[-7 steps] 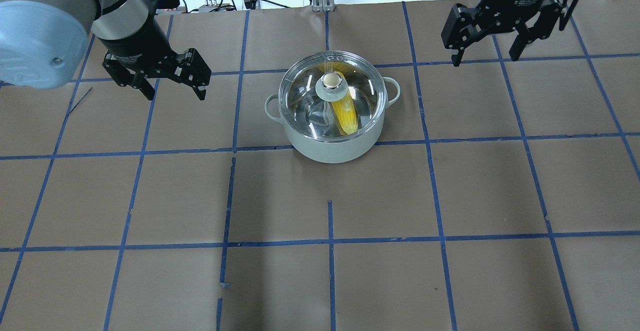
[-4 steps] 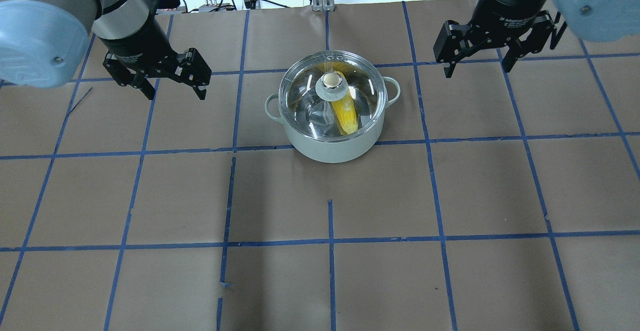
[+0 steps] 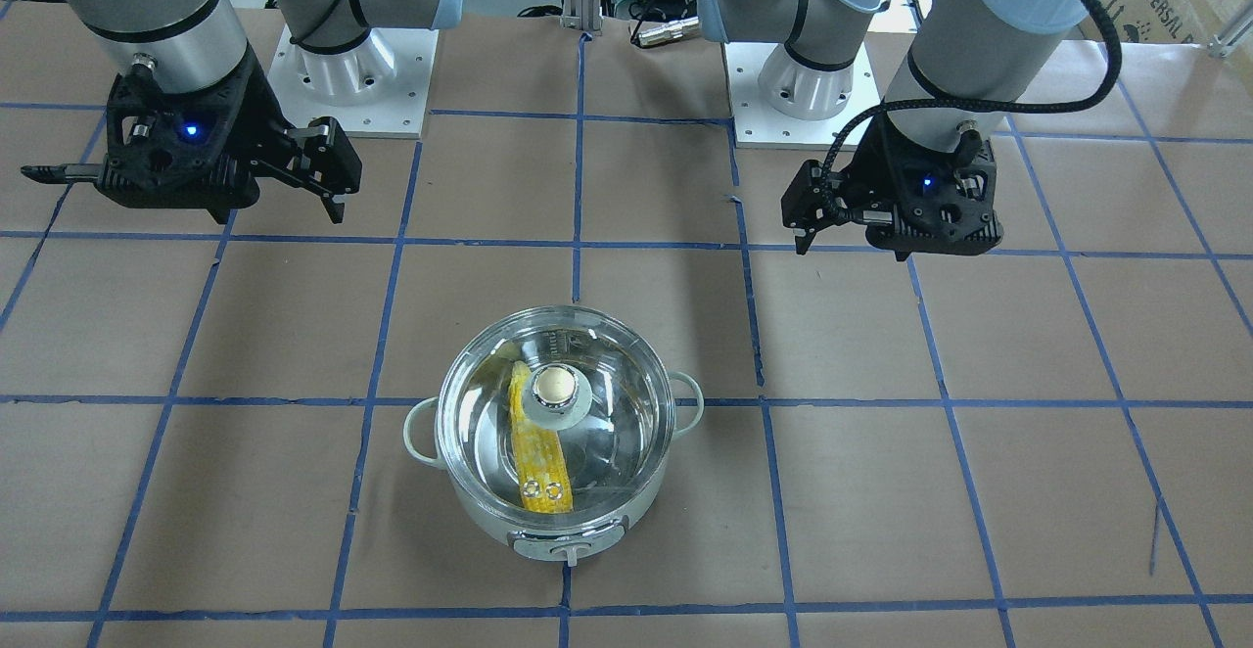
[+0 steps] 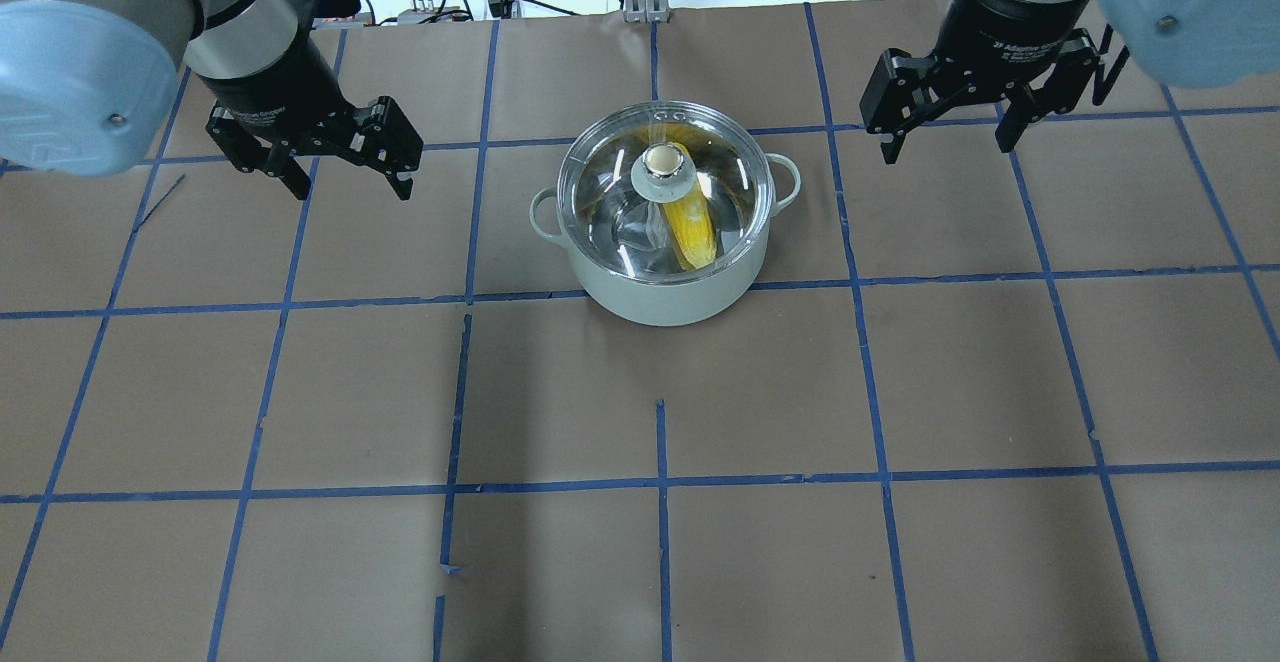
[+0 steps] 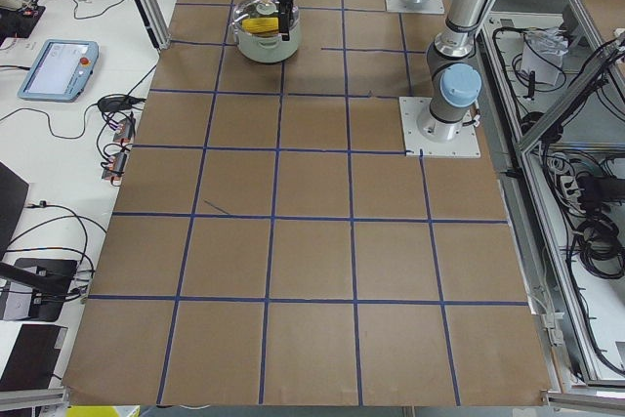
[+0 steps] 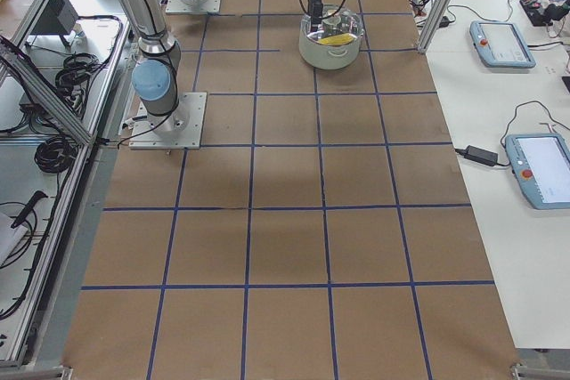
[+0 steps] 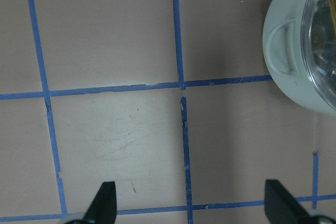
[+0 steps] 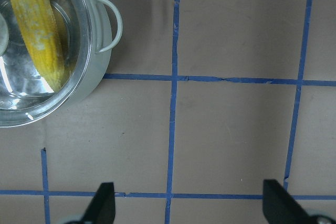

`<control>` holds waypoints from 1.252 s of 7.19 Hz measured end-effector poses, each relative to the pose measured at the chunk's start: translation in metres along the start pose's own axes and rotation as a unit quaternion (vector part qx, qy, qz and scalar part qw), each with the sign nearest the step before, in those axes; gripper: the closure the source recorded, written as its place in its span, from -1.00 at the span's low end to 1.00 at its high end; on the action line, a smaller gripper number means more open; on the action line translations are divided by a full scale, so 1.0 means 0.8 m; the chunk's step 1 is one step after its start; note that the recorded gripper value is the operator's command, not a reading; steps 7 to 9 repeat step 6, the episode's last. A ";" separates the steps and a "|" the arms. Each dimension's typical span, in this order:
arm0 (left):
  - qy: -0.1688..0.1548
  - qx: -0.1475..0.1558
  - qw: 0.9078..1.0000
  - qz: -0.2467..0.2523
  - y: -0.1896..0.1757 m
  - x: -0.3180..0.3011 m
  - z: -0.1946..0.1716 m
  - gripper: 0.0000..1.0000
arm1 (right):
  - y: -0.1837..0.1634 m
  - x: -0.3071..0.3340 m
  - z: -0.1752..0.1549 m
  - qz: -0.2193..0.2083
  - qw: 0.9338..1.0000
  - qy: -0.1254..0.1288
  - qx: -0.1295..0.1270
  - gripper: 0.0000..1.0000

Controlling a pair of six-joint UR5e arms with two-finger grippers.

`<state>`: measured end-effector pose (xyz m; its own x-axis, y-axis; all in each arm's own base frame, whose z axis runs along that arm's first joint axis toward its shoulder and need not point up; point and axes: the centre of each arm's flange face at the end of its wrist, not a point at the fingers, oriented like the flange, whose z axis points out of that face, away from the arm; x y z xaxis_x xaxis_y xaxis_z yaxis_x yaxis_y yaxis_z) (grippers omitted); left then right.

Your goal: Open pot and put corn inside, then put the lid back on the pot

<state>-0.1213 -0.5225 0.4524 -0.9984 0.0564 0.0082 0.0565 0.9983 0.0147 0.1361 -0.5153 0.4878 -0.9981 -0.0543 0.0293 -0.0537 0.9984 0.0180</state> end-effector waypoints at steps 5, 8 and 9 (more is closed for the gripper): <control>0.001 -0.001 1.000 0.000 0.000 0.000 0.001 -1.00 | 0.006 -0.004 0.000 -0.015 1.000 -0.017 -0.021 -0.99; 0.001 -0.001 1.000 0.000 0.000 0.000 0.001 -1.00 | 0.007 -0.003 0.001 -0.016 1.000 -0.016 -0.021 -0.99; 0.001 -0.001 1.000 0.000 0.000 0.000 0.001 -1.00 | 0.007 -0.003 0.001 -0.016 1.000 -0.016 -0.021 -0.99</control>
